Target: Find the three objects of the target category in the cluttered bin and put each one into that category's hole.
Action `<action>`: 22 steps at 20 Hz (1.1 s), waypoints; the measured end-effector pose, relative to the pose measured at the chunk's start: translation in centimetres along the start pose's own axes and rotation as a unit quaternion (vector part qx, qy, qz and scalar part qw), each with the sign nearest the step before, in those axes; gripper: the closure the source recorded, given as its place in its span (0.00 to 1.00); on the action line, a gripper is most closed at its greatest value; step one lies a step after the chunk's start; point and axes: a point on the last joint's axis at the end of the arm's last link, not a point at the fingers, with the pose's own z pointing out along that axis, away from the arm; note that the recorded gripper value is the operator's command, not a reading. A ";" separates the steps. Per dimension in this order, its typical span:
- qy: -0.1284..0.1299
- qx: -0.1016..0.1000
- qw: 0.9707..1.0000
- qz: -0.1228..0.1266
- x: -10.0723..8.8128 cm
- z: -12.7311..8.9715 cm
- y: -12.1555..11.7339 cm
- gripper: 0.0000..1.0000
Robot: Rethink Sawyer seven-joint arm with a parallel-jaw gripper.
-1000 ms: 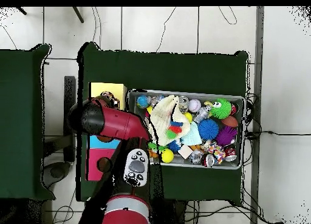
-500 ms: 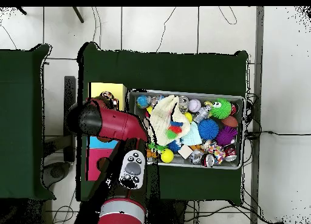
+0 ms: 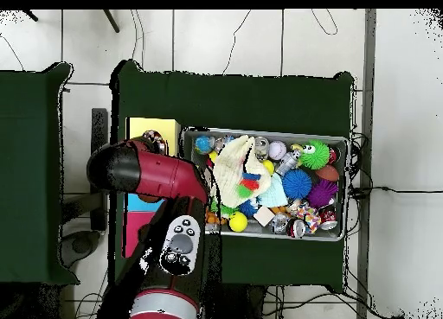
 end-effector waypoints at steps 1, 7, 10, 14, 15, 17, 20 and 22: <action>0.000 0.000 1.000 -0.001 0.0 0.0 0.0 0.00; -0.001 0.002 1.000 -0.003 0.0 0.0 0.1 0.00; -0.001 0.002 1.000 -0.003 0.0 0.0 0.1 0.00; -0.001 0.005 1.000 -0.005 0.0 0.0 0.1 0.00; -0.001 0.005 1.000 -0.005 0.0 0.0 0.1 0.00; 0.000 0.007 1.000 -0.007 0.0 -0.1 0.2 0.00; 0.007 0.007 1.000 -0.010 -0.1 -0.4 0.2 0.00; 0.011 0.007 1.000 -0.010 -0.1 -0.6 0.2 0.00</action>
